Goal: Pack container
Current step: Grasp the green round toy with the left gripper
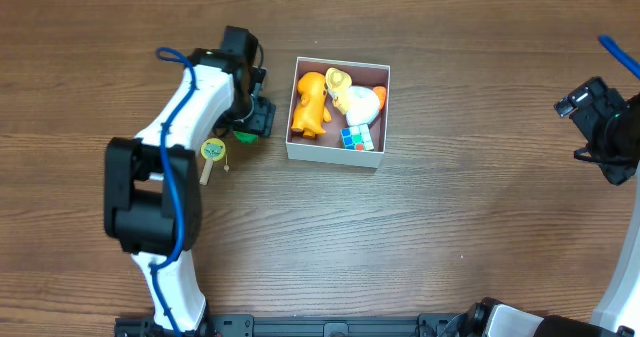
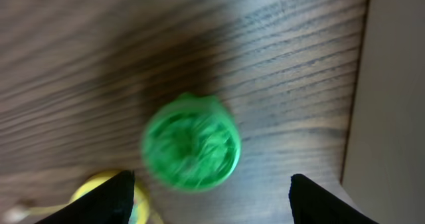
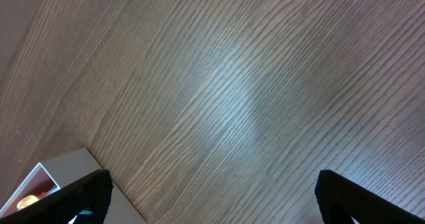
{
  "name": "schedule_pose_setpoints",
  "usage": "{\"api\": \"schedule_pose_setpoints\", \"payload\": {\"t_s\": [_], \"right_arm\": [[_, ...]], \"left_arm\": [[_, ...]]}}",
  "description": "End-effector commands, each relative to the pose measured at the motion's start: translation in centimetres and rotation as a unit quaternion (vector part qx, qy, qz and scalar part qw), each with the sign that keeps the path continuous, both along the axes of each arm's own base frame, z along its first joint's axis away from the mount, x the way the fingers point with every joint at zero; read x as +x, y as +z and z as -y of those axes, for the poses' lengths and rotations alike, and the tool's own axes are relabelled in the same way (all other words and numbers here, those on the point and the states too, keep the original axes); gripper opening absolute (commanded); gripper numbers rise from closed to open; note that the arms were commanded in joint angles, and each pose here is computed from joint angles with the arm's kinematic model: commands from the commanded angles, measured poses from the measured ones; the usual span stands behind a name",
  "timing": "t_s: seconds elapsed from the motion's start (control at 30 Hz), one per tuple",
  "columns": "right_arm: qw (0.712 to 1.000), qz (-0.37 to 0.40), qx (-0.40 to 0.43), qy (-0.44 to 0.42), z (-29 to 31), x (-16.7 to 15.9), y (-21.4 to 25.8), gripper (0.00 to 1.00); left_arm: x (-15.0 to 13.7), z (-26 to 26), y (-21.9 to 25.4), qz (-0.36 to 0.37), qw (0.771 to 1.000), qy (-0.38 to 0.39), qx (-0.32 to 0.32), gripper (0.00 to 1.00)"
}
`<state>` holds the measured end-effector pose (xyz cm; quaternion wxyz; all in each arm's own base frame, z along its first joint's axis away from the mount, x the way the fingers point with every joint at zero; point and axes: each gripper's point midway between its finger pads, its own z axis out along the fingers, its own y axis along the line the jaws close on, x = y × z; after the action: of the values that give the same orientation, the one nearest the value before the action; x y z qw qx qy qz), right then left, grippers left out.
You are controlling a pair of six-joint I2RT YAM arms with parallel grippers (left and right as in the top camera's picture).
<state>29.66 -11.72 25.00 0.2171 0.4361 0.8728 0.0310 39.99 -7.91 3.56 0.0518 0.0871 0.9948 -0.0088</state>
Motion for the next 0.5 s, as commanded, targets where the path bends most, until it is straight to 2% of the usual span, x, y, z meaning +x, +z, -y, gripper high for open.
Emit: {"api": "schedule_pose_setpoints", "payload": {"t_s": [0.0,0.17,0.47], "right_arm": [[1.000,0.012,-0.010,-0.004,0.2,-0.1,0.7,1.00],[1.000,0.012,-0.010,-0.004,0.3,-0.1,0.5,1.00],[1.000,-0.003,-0.004,-0.002,0.2,-0.1,-0.8,1.00]], "left_arm": [[0.0,-0.4,-2.5,-0.017,0.999,-0.015,0.031,0.74],[0.7,-1.5,-3.1,-0.008,0.998,-0.011,0.061,0.75],[2.1,-0.5,-3.0,0.020,0.999,-0.028,0.038,0.75]]}}
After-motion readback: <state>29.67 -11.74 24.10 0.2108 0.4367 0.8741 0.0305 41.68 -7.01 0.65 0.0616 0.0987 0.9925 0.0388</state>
